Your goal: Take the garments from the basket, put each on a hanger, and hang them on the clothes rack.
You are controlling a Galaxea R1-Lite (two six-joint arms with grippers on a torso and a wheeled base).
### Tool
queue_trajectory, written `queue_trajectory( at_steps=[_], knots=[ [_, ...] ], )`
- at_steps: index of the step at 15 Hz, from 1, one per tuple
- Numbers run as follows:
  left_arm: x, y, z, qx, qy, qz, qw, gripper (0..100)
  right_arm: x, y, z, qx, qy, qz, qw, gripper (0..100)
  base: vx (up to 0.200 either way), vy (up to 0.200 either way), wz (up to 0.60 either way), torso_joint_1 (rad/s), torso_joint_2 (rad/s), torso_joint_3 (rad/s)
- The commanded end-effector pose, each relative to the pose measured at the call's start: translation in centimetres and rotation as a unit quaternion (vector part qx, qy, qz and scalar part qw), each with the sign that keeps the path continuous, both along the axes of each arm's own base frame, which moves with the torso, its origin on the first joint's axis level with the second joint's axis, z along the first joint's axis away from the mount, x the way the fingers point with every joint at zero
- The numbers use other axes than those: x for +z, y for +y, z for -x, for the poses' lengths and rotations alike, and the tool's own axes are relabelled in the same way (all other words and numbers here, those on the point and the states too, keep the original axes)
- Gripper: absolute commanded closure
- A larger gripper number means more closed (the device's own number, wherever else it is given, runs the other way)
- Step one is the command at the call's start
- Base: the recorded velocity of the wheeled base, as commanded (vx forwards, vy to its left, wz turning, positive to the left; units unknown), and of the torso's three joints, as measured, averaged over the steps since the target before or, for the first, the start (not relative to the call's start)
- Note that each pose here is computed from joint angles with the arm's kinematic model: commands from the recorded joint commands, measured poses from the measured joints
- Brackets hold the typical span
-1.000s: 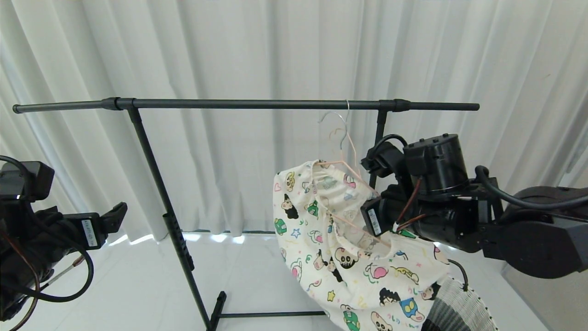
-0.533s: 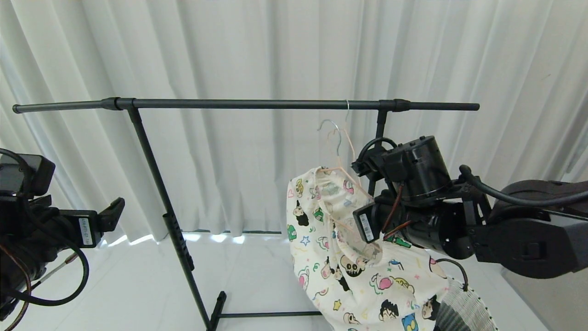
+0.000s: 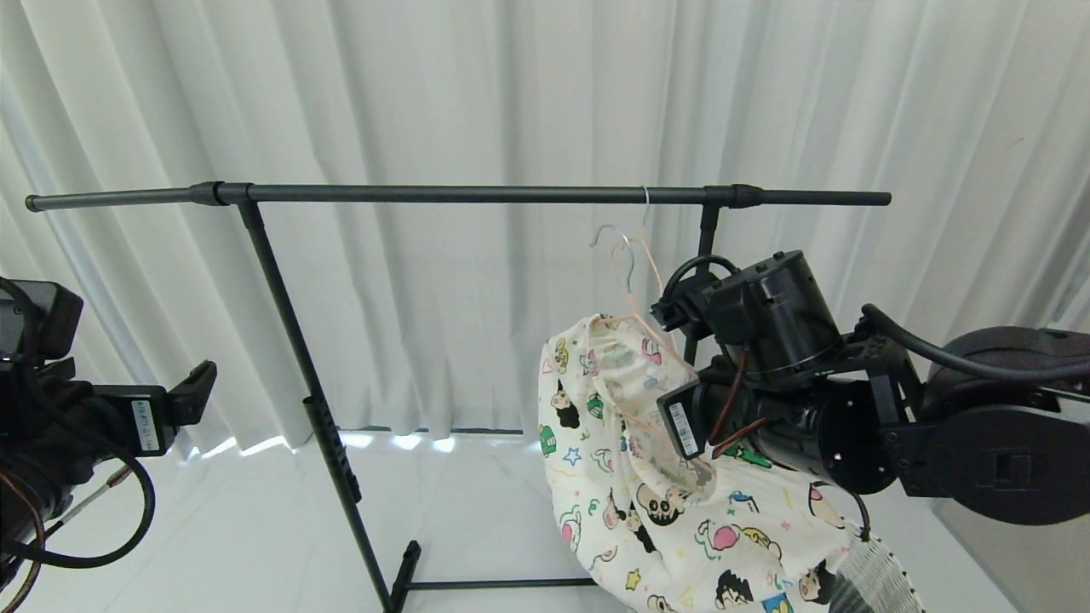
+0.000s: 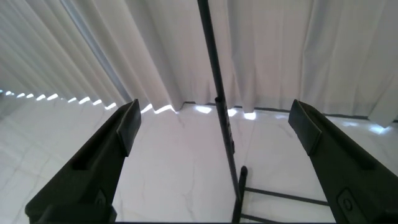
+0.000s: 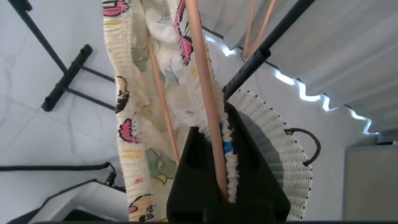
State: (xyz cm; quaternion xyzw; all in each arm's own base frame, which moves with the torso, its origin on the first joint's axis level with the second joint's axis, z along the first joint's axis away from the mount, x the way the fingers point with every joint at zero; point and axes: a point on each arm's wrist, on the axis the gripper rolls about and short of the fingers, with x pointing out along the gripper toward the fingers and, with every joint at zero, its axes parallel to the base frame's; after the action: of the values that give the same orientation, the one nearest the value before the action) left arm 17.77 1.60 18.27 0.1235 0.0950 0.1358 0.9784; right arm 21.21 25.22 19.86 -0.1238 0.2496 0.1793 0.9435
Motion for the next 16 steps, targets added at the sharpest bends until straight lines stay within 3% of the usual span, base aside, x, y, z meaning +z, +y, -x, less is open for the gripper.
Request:
queue_trajectory(
  at_steps=[1,5,9,12,16],
  knots=[
    [-0.1,0.0,0.0,0.0,0.003,0.0,1.0,0,0.0,-0.3,-0.2,-0.026,-0.011,0.006,0.9996,100,0.0,0.2,0.0,-0.002,0.0,0.002],
    [-0.2,0.0,0.0,-0.001,0.004,0.001,1.0,0,0.4,-0.9,-1.0,-0.051,-0.023,0.0,0.9984,100,0.0,0.2,0.0,0.004,0.0,0.002],
    [-0.4,-0.5,0.1,-0.017,0.008,-0.001,0.9998,0,1.6,-1.2,-2.5,-0.074,-0.068,-0.051,0.9936,100,0.0,0.0,0.0,0.0,0.0,0.0],
    [-0.4,-1.5,0.2,-0.044,0.007,0.0,0.999,0,2.1,-1.4,-3.4,-0.085,-0.092,-0.078,0.9891,100,0.2,0.0,0.0,-0.004,0.0,0.001],
    [-0.4,-2.4,0.3,-0.07,0.008,-0.001,0.9975,0,2.3,-1.4,-3.5,-0.086,-0.098,-0.085,0.9878,100,0.2,0.0,0.0,0.002,0.0,0.0]
  ],
)
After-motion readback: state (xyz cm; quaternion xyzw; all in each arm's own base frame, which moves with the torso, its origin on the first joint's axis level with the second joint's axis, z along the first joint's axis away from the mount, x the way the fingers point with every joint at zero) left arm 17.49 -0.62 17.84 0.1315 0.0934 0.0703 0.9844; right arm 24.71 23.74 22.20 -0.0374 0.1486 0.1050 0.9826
